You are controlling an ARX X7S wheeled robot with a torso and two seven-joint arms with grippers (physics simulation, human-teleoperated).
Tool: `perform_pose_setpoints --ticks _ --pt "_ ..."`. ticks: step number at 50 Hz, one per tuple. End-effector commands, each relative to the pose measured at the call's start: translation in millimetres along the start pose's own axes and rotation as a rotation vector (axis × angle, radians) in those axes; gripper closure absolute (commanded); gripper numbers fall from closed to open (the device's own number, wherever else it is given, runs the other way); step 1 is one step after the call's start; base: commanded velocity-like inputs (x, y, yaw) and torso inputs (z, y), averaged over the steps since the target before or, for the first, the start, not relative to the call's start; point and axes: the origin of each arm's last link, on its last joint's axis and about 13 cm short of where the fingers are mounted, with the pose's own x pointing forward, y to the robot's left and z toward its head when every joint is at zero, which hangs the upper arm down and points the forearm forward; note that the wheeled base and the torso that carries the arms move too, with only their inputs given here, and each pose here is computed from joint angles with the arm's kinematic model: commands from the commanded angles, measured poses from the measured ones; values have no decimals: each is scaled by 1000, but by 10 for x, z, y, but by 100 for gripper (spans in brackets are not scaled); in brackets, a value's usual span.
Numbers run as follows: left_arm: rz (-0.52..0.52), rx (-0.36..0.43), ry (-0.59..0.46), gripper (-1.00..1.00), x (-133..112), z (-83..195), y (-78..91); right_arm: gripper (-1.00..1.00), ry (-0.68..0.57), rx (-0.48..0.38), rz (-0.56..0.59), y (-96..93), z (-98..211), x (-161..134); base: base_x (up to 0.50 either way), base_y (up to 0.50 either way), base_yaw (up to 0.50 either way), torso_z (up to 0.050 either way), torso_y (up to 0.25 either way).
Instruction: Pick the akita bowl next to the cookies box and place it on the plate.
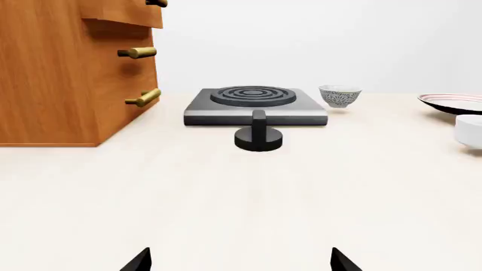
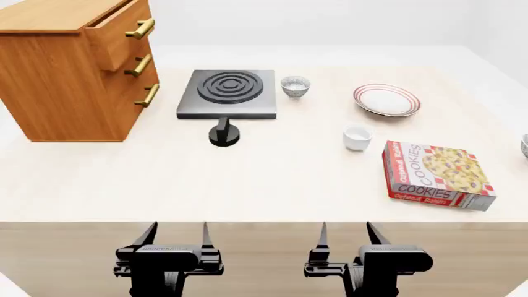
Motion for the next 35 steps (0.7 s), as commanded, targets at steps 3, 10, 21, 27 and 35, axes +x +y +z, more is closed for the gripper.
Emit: perform_pose_setpoints --ticks 3,10,21,27,35 --pt "-15 -3 6 -100 -63 8 7 -100 27 13 9 24 -31 -56 0 0 0 0 0" --pt "-13 -21 3 -100 -122 52 30 -100 22 25 -68 -29 -9 -71 0 0 0 0 0" --pt "-15 -24 -7 -100 -129 63 8 -100 -6 -2 -58 -34 17 -99 0 0 0 0 0" --pt "9 -108 -140 -100 113 543 46 -100 -156 -48 -95 -80 468 26 0 0 0 0 0" --pt "28 -136 -344 -100 111 1095 126 -100 -374 -91 -123 -133 1082 -56 0 0 0 0 0"
